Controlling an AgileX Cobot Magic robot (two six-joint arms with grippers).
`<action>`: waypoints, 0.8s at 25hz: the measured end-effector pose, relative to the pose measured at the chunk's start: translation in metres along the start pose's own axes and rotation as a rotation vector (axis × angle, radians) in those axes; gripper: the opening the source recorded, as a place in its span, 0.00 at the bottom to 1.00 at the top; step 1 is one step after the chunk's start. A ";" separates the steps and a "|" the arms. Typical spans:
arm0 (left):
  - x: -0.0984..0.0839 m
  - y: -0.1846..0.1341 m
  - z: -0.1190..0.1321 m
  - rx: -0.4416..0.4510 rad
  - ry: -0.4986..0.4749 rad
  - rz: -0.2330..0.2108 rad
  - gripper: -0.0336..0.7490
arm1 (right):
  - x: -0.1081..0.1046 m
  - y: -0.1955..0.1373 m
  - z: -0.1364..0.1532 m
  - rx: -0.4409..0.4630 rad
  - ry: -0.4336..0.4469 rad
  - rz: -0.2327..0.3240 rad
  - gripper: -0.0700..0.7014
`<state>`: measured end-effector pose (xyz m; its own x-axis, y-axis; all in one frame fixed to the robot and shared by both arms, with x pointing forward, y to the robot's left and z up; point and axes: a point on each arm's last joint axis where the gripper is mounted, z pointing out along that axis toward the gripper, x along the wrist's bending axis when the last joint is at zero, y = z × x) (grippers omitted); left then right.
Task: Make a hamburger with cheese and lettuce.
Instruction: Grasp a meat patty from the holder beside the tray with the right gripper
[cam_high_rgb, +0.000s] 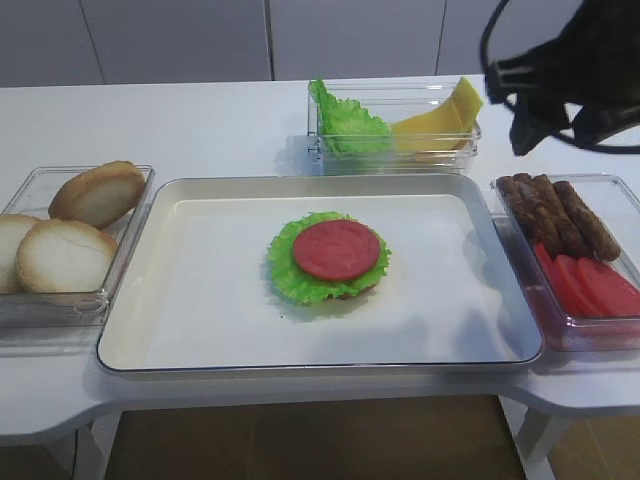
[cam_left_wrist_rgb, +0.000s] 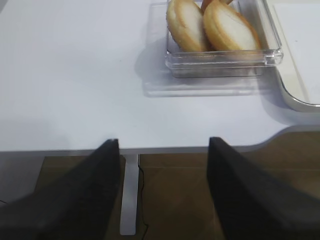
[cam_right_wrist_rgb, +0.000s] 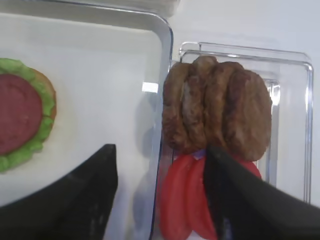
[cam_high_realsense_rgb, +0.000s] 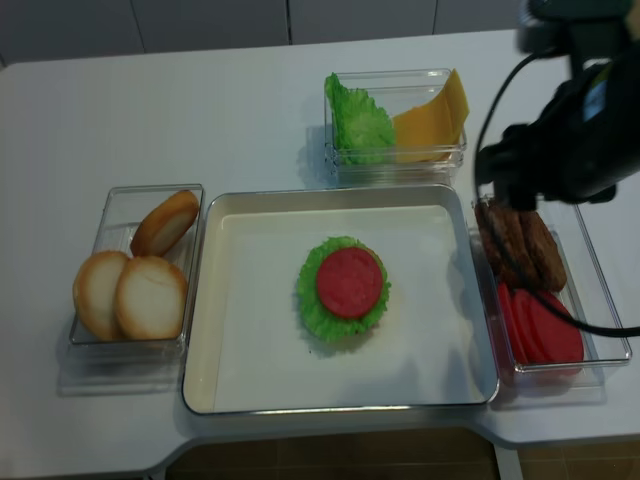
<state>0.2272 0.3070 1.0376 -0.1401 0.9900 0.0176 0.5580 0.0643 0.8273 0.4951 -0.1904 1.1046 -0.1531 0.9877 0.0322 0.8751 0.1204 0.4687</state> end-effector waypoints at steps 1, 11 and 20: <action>0.000 0.000 0.000 0.000 0.000 0.000 0.57 | 0.004 0.001 0.007 0.007 -0.028 -0.017 0.65; 0.000 0.000 0.000 0.000 0.000 0.000 0.57 | 0.033 -0.001 0.074 0.111 -0.205 -0.094 0.65; 0.000 0.000 0.000 0.000 0.000 0.000 0.57 | 0.032 0.001 0.083 0.104 -0.238 -0.124 0.44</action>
<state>0.2272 0.3070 1.0376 -0.1401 0.9900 0.0176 0.5580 0.0643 0.8273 0.5296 -0.1502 1.0329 -0.1608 0.9590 -0.2334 0.9008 0.2392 0.3624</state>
